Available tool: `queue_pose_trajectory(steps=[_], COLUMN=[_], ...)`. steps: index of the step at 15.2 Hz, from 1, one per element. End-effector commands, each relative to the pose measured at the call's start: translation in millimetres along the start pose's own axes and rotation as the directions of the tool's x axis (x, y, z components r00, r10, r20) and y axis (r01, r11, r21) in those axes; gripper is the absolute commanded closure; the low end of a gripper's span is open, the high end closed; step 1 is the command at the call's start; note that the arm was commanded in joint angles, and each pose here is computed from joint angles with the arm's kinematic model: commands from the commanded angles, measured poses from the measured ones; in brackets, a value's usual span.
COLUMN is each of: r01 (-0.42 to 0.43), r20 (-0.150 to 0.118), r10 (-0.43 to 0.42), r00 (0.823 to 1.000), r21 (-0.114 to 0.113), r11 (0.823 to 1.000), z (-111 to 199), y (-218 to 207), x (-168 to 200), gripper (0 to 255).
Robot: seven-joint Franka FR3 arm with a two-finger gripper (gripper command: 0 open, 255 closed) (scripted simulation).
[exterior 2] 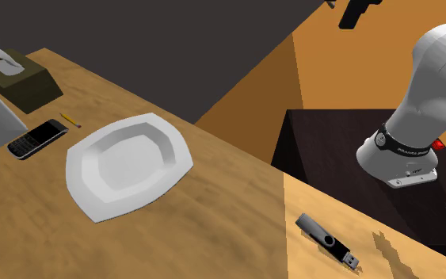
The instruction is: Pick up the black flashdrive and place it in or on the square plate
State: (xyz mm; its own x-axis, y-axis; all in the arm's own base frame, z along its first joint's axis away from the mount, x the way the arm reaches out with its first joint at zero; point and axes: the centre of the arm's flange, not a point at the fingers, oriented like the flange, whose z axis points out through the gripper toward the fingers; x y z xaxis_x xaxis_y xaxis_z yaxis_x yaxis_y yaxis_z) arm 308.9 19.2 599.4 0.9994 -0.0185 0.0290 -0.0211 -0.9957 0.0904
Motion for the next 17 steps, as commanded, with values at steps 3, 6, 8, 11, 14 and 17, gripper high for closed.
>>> queue_pose_trajectory(steps=[3, 6, 8, 11, 14, 17], r01=[-0.059, -0.146, -0.204, -0.29, -0.373, -0.453], r20=[0.004, 0.01, 0.015, 0.022, 0.03, 0.039], r10=[0.059, 0.146, 0.204, 0.289, 0.372, 0.452], r00=[0.998, 0.989, 0.979, 0.957, 0.928, 0.891], r21=[0.006, 0.015, 0.021, 0.029, 0.036, 0.043], r11=[0.998, 0.989, 0.979, 0.957, 0.927, 0.89], z=[12.8, 31.6, 44.0, 62.3, 80.2, 97.9], y=[-21.0, -53.2, -75.1, -108.4, -142.0, -175.7], x=[-6.7, -14.4, -18.0, -21.1, -21.3, -18.6], gripper=[0, 0, 0, 0, 0, 0])
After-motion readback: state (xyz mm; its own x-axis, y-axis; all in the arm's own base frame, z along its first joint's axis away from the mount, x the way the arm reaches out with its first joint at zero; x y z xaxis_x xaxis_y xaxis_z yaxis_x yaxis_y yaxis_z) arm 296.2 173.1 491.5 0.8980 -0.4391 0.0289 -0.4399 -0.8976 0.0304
